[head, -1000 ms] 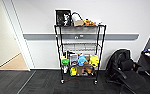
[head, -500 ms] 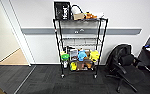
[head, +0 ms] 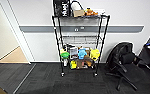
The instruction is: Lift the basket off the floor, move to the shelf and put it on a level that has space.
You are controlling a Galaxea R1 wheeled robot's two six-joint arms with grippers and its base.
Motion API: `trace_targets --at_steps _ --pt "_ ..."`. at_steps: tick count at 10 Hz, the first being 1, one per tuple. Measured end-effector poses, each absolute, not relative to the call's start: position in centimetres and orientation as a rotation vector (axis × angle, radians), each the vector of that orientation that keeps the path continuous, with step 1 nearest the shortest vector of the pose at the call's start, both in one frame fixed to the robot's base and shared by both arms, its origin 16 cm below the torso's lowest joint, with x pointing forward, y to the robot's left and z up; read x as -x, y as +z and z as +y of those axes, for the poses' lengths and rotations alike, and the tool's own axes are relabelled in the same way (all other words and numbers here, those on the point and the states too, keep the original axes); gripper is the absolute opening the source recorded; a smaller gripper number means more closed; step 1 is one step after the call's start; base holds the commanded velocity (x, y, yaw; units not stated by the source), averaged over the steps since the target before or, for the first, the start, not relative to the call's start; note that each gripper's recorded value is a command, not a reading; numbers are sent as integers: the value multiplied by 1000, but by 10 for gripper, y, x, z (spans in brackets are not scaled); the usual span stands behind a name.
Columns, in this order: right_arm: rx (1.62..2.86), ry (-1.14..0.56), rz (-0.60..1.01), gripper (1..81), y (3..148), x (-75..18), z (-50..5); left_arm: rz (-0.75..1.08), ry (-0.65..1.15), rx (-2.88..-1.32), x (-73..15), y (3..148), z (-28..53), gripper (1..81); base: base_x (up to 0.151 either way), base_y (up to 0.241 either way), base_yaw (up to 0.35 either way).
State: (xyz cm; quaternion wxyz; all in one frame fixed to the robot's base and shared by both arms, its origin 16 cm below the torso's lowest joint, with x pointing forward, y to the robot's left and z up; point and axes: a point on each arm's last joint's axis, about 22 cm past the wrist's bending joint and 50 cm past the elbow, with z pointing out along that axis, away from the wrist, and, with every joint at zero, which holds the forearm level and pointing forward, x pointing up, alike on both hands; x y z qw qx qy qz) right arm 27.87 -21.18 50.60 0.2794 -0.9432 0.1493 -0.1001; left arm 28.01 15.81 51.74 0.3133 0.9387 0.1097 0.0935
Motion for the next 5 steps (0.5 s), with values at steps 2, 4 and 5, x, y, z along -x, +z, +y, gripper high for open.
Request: trace_targets --at_steps 2,4,5 --pt "2530 -308 387 10 518 -287 -215 267 264 -2476 -283 526 153 10 0 0 0" --pt "2518 -361 370 10 533 -292 -214 246 325 -2478 -294 539 157 10 0 0 0" --pt "2509 -385 367 10 537 -297 -213 240 352 -2478 -299 543 159 10 0 0 0"
